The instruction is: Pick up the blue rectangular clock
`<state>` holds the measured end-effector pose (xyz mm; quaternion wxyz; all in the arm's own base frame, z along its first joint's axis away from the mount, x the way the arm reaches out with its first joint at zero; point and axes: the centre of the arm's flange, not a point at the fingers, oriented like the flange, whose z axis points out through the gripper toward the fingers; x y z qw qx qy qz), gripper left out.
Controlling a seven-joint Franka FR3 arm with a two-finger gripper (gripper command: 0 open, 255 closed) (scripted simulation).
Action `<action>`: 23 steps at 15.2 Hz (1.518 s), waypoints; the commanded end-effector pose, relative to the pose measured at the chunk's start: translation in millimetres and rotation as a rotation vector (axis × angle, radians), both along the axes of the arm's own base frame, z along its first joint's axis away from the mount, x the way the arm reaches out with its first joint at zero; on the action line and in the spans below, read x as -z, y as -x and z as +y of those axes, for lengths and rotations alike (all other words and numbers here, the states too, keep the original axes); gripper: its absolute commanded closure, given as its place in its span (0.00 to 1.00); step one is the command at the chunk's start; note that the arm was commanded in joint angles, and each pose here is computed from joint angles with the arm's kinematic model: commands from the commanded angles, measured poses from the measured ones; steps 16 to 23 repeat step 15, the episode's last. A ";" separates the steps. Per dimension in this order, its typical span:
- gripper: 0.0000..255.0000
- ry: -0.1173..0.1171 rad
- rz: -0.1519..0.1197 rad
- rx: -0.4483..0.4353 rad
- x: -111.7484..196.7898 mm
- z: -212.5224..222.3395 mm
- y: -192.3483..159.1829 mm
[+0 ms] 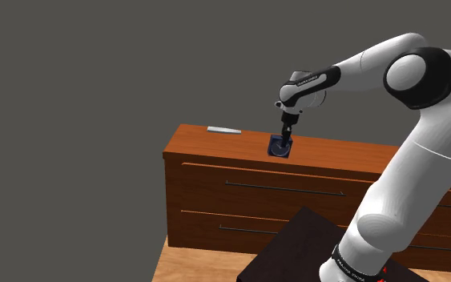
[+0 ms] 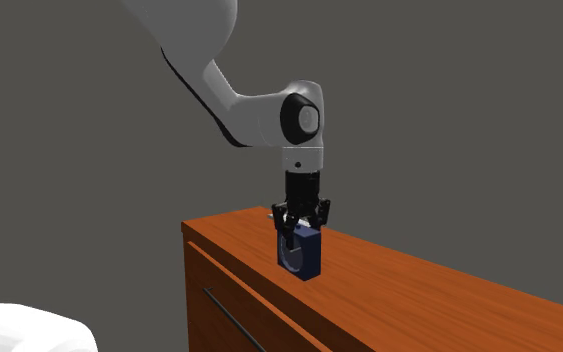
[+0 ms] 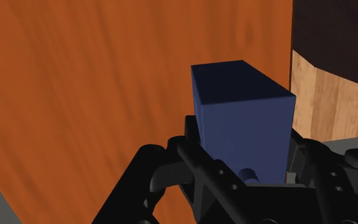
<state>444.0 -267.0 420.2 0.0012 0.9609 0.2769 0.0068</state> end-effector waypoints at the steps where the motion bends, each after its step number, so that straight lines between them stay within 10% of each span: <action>1: 1.00 -0.001 0.001 0.000 -8.9 0.3 0.2; 23: 1.00 -0.001 0.001 0.000 -73.1 0.3 0.2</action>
